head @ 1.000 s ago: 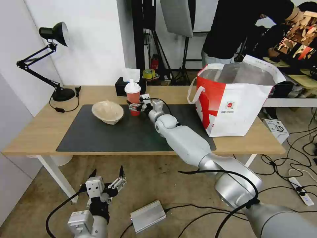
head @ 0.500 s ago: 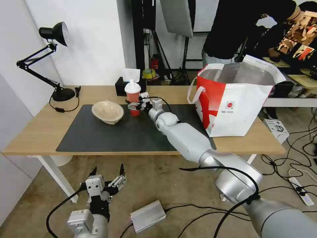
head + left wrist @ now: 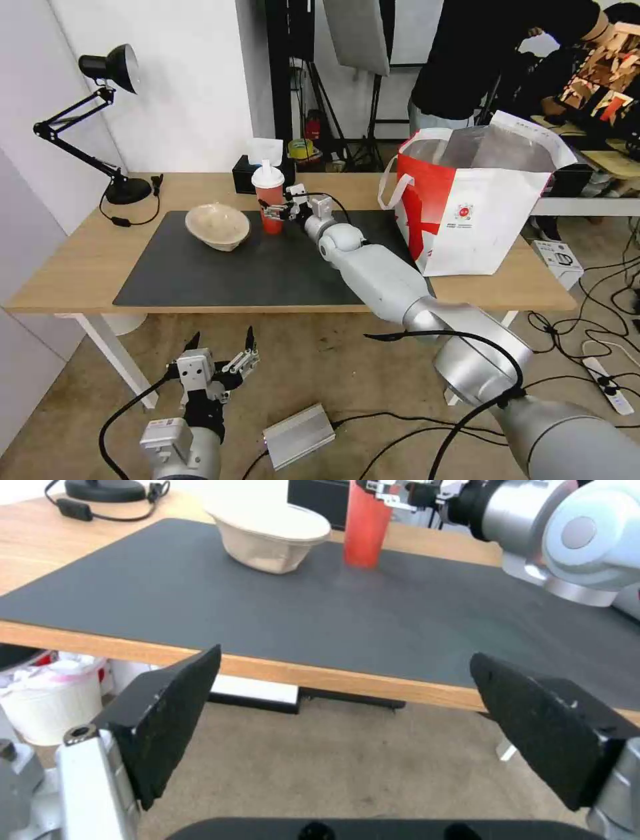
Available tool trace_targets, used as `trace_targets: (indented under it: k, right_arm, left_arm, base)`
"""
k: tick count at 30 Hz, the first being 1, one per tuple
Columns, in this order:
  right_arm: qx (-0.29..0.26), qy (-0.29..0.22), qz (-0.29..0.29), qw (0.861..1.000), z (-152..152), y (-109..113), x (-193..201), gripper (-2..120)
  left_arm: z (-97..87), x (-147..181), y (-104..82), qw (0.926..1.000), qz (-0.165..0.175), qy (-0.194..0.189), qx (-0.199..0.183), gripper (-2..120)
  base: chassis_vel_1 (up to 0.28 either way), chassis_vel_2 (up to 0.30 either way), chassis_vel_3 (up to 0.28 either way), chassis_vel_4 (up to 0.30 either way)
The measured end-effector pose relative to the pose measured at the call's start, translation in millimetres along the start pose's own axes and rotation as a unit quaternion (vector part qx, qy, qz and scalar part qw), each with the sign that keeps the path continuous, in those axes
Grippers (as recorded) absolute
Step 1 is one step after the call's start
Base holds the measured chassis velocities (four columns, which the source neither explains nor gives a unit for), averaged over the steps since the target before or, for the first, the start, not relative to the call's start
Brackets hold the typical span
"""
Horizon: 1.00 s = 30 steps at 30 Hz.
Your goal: Pick up the trash from the table and place it into the takeout bag.
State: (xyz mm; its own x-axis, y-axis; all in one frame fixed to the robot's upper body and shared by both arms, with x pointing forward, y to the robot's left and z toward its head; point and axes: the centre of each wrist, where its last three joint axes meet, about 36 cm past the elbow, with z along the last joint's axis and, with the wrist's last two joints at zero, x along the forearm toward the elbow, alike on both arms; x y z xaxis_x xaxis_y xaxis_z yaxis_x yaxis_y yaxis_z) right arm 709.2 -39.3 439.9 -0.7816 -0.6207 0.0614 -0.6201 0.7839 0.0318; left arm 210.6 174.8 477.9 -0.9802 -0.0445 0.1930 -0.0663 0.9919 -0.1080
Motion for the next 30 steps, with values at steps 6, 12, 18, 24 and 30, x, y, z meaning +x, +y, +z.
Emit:
trace_targets:
  k: [6,12,18,24,30]
  right_arm:
    - [-0.005,0.003,-0.009,1.0,5,-1,2,79]
    - [-0.008,0.009,-0.018,1.0,16,4,4,56]
    - [-0.009,0.01,-0.023,1.0,21,8,6,36]
    - [-0.007,0.012,-0.028,1.0,27,13,8,14]
    - [-0.005,0.012,-0.034,0.999,29,19,8,3]
  left_arm:
    - [3.8,-2,-2.8,1.0,0.003,0.003,0.004,100]
    - [6.9,-3,-4.2,1.0,0.005,0.004,0.004,100]
    - [9.4,-4,-7.5,0.9999,0.009,0.005,0.007,100]
    - [10.0,-4,-8.4,0.9999,0.008,0.003,0.008,100]
    - [10.6,-3,-8.7,0.9999,0.007,0.003,0.007,100]
  base:
    - [0.0,0.0,0.0,0.0]
    - [0.0,0.0,0.0,0.0]
    - [0.0,0.0,0.0,0.0]
    - [0.0,0.0,0.0,0.0]
    - [0.0,0.0,0.0,0.0]
